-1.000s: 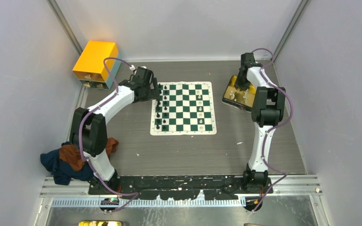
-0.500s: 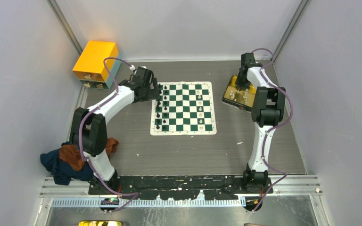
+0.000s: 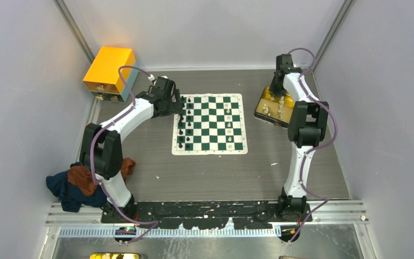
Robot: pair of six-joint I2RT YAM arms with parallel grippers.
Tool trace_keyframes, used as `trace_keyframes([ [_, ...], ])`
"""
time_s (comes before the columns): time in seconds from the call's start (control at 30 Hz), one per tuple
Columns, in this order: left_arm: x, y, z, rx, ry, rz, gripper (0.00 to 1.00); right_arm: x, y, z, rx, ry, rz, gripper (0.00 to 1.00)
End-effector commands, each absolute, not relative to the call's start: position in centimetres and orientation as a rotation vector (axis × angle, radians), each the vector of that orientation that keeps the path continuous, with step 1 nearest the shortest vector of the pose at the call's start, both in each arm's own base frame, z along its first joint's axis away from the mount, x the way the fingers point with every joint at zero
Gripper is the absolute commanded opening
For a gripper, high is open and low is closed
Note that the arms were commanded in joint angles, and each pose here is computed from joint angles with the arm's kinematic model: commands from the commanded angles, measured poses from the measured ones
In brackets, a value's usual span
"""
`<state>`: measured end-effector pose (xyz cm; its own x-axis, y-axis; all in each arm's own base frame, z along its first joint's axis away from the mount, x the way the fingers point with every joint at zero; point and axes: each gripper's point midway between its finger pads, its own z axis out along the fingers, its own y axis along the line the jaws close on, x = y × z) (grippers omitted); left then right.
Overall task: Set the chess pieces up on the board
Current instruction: Pick up the chess piece from the storage box, then place the chess piece on the chessboard.
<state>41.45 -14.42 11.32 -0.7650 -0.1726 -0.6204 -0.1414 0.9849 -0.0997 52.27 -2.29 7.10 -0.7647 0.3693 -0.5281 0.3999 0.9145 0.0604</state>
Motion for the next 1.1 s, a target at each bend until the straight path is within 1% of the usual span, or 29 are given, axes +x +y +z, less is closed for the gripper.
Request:
trace_keyframes([
  [0.0,42.2,-14.4,14.6,-0.232,2.364,-0.095,0.98,54.2,0.6,16.9,0.441,2.331,-0.012,0.01],
  [0.17,42.1,-14.4,15.1,-0.233,2.348,-0.107,0.99,55.0,3.8,18.6,0.36,2.313,0.025,0.01],
  [0.33,42.0,-14.4,15.4,-0.227,2.34,-0.116,0.98,55.8,7.4,18.6,0.28,2.321,0.071,0.01],
  [0.63,41.7,-14.3,15.5,-0.206,2.335,-0.115,0.99,57.4,13.1,16.4,0.161,2.349,0.148,0.01],
  [1.07,41.7,-14.5,15.6,-0.198,2.325,-0.137,0.98,57.9,18.7,13.2,0.05,2.391,0.222,0.01],
])
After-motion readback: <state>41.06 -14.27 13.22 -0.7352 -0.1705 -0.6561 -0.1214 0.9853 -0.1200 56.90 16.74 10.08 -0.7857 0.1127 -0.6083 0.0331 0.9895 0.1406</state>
